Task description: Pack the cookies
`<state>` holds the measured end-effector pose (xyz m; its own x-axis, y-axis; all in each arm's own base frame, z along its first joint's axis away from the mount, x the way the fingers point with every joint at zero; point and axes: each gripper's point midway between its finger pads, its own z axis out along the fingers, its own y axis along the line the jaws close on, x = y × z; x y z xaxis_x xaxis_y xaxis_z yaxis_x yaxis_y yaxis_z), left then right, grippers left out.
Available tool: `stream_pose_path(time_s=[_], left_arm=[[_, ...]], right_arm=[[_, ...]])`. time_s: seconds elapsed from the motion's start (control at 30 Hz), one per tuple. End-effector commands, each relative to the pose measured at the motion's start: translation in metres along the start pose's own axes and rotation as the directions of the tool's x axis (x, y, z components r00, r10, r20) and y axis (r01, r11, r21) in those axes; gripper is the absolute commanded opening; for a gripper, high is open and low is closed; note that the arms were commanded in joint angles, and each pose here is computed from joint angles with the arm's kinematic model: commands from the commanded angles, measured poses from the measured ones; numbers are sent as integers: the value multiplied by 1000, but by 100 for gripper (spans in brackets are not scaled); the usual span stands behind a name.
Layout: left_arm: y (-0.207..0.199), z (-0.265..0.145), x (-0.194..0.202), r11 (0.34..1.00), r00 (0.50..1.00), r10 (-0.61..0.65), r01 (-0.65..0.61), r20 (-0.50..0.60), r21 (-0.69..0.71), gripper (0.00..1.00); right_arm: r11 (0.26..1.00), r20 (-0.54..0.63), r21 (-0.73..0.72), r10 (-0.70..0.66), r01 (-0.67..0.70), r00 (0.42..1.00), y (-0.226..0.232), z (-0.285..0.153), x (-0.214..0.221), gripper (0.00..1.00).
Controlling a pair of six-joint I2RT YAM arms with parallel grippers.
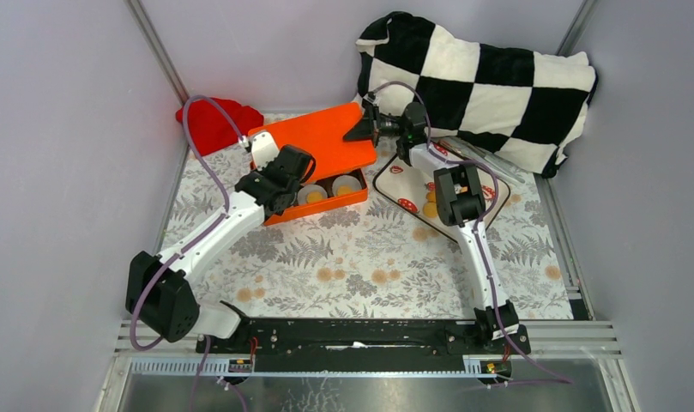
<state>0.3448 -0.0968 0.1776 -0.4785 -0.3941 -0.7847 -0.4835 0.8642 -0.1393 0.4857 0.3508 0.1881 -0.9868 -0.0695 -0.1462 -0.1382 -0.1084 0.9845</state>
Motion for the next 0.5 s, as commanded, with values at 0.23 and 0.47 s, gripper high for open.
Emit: stream_pose_path(time_s=[0.23, 0.47], left_arm=[[5, 1, -9, 1000, 999, -7, 7, 50, -6, 0], [15, -4, -11, 1000, 997, -13, 14, 70, -13, 0]], right_arm=[[995, -66, 83, 63, -57, 996, -28, 22, 26, 0], [992, -66, 97, 83, -76, 994, -45, 37, 27, 0]])
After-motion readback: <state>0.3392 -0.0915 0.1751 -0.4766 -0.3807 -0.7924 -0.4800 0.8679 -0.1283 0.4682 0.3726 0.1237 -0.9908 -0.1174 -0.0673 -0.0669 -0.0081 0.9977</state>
